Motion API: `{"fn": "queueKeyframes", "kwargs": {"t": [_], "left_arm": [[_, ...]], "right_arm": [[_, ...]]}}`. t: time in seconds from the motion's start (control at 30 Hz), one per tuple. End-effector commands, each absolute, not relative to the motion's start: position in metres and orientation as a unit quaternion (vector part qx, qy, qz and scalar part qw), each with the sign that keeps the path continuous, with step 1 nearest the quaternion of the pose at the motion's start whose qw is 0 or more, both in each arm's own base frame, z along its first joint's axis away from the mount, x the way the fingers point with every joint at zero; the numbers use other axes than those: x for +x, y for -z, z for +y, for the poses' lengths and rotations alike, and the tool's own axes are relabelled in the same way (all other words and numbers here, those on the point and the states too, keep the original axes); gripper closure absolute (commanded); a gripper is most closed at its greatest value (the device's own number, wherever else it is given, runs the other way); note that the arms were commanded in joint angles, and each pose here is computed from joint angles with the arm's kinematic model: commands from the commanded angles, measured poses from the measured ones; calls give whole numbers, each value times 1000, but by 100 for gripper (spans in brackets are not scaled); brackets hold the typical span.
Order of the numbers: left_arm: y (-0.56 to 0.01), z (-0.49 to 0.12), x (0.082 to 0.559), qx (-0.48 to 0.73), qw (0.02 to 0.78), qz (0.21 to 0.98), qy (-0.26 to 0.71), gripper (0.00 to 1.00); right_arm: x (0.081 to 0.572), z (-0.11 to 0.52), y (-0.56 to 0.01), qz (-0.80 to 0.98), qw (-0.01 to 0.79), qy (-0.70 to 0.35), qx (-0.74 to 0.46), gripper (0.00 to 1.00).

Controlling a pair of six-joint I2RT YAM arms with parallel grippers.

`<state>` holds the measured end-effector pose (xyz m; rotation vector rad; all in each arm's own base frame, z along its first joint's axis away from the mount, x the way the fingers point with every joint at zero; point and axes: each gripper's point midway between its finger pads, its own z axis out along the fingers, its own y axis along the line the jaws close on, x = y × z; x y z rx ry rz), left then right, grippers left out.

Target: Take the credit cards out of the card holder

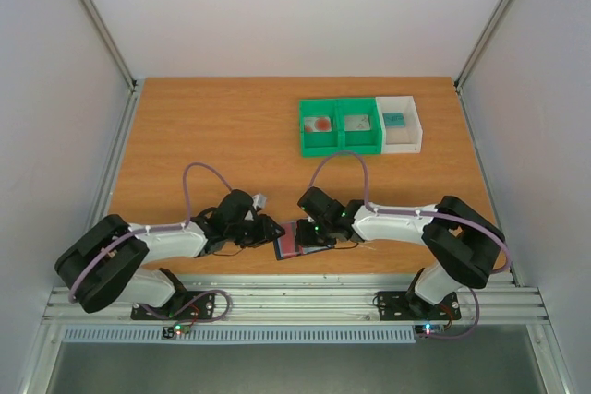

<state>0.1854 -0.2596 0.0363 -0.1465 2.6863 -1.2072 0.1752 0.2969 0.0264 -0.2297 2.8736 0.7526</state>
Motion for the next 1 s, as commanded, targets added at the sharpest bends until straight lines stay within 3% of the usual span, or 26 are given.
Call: {"fn": "queueKeyframes", "kwargs": {"t": [0.0,0.23,0.53,0.83,0.97], "left_arm": [[-37,-264,192,-43,110,900,419,72],[-27,-262,197,-41,112,908,401,86],[-31,-256,209,-42,126,910,393,87],[-51,-260,204,-39,125,898,421,63],[-52,-260,202,-40,122,897,424,59]], "right_arm": [[179,297,-21,963,96,-238,-84,85],[173,297,-17,960,87,-257,-73,90],[178,299,-17,956,98,-275,-33,98],[174,287,-1,959,98,-266,-10,99],[174,282,3,961,103,-258,-6,99]]}}
